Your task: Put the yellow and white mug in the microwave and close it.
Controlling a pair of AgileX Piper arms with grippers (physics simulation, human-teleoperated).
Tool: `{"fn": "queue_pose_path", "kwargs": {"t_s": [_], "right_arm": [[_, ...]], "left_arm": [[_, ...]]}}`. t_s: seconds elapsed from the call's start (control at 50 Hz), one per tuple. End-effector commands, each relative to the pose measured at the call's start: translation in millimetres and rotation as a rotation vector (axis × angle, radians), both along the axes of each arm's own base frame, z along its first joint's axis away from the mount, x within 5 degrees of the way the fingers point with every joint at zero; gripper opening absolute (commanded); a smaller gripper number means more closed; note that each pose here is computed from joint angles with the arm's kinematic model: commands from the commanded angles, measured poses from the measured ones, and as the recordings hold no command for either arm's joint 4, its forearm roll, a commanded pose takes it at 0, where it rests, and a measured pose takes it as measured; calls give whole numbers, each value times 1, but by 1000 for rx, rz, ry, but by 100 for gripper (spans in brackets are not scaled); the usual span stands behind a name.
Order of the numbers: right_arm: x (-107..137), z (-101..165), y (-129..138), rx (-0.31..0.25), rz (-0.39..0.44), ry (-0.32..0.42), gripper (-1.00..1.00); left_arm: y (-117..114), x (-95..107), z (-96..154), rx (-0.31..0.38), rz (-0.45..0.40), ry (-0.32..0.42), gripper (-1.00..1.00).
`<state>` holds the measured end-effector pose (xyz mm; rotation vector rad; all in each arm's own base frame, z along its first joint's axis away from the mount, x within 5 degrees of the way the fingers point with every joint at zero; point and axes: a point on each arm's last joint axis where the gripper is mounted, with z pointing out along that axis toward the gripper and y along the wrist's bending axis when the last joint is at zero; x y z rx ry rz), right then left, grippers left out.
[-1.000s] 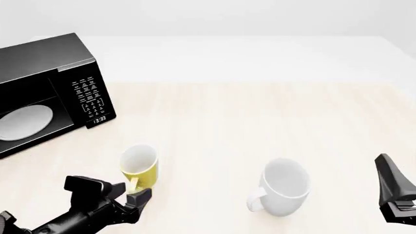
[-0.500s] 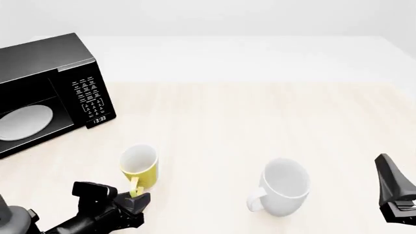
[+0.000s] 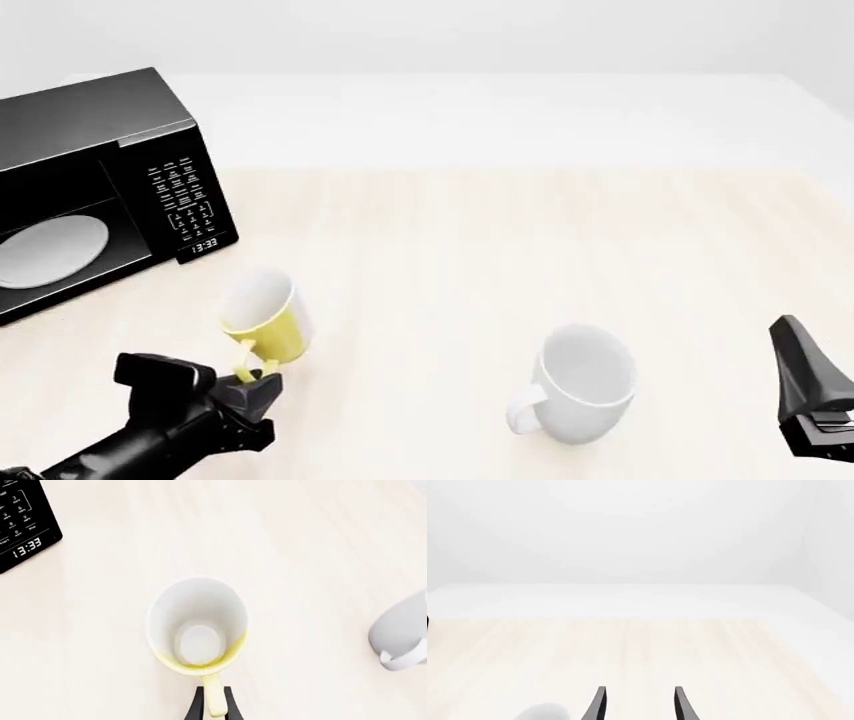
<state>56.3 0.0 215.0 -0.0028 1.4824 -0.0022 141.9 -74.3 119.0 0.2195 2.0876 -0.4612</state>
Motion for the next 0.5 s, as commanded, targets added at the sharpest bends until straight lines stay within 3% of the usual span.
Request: {"fn": "queue_pose_path", "kwargs": {"t_s": [0.02, 0.5], "right_arm": [[0, 0, 0, 0, 0, 0, 100], [0, 0, 0, 0, 0, 0, 100]], "left_arm": [[13, -6, 23, 39, 25, -66, -100], [49, -28, 54, 157, 163, -189, -100]]}}
